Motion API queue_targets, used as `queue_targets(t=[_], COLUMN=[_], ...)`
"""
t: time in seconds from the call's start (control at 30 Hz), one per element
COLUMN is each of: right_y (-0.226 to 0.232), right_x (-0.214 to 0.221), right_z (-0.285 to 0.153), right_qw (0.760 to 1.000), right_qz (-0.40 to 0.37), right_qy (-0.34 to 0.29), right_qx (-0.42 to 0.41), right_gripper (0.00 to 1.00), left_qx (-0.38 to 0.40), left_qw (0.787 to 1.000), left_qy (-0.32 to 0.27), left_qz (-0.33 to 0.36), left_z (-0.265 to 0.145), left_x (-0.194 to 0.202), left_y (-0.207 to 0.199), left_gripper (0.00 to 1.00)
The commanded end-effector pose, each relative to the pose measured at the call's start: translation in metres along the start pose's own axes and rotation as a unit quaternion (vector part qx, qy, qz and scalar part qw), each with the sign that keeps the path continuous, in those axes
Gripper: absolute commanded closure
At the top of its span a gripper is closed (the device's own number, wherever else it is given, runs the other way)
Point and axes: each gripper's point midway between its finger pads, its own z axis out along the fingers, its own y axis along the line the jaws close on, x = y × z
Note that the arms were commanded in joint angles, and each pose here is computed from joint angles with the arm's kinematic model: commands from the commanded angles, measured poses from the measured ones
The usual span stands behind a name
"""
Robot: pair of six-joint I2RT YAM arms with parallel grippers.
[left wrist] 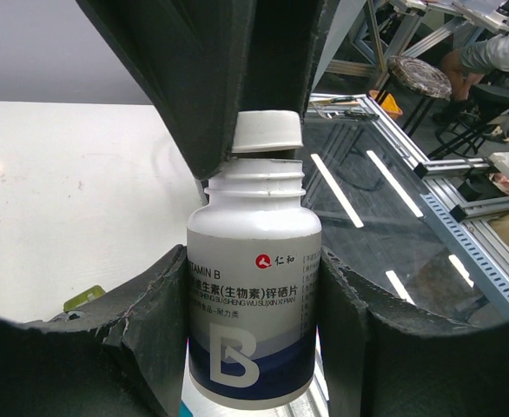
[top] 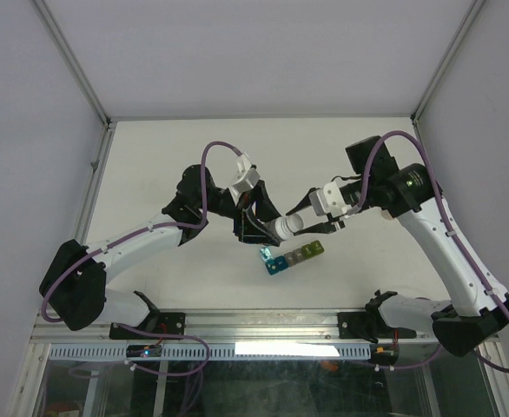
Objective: Sort the pills into containers
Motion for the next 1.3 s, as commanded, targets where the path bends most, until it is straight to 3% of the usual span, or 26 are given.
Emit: queue_targets(t=[0.0, 0.3, 0.6, 0.93, 1.1, 1.27], right_y=[-0.004, -0.003, -0.005, -0.016, -0.037, -0.036], right_x=[-0.011, 0.007, -0.003, 0.029, 0.055, 0.067], right_z=[0.003, 0.011, 0.014, 0.026, 0.025, 0.034], right_qw=[1.0, 1.0, 0.999, 0.988, 0.962, 0.93], right_qz=[-0.015, -0.005, 0.012, 0.152, 0.251, 0.35], right_qy=[-0.017, 0.001, -0.032, -0.011, 0.042, 0.032], right_qx=[0.007, 0.009, 0.016, 0.036, 0.099, 0.107], right_gripper=[0.8, 0.79, 0.77, 0.78, 0.8, 0.82], left_qx=[0.0, 0.021, -0.003, -0.098, -0.178, -0.219], left_qw=[0.999, 0.998, 0.997, 0.988, 0.973, 0.956], left_qy=[-0.016, -0.039, -0.068, -0.077, -0.08, -0.112], left_qz=[0.028, 0.037, 0.043, 0.088, 0.123, 0.16], left_z=[0.001, 0.001, 0.001, 0.003, 0.002, -0.004], left_x=[-0.019, -0.028, -0.039, -0.051, -0.058, -0.069], left_y=[-0.003, -0.016, -0.01, 0.021, 0.042, 0.048], left_gripper=[1.0, 1.0, 1.0, 1.0, 1.0, 1.0])
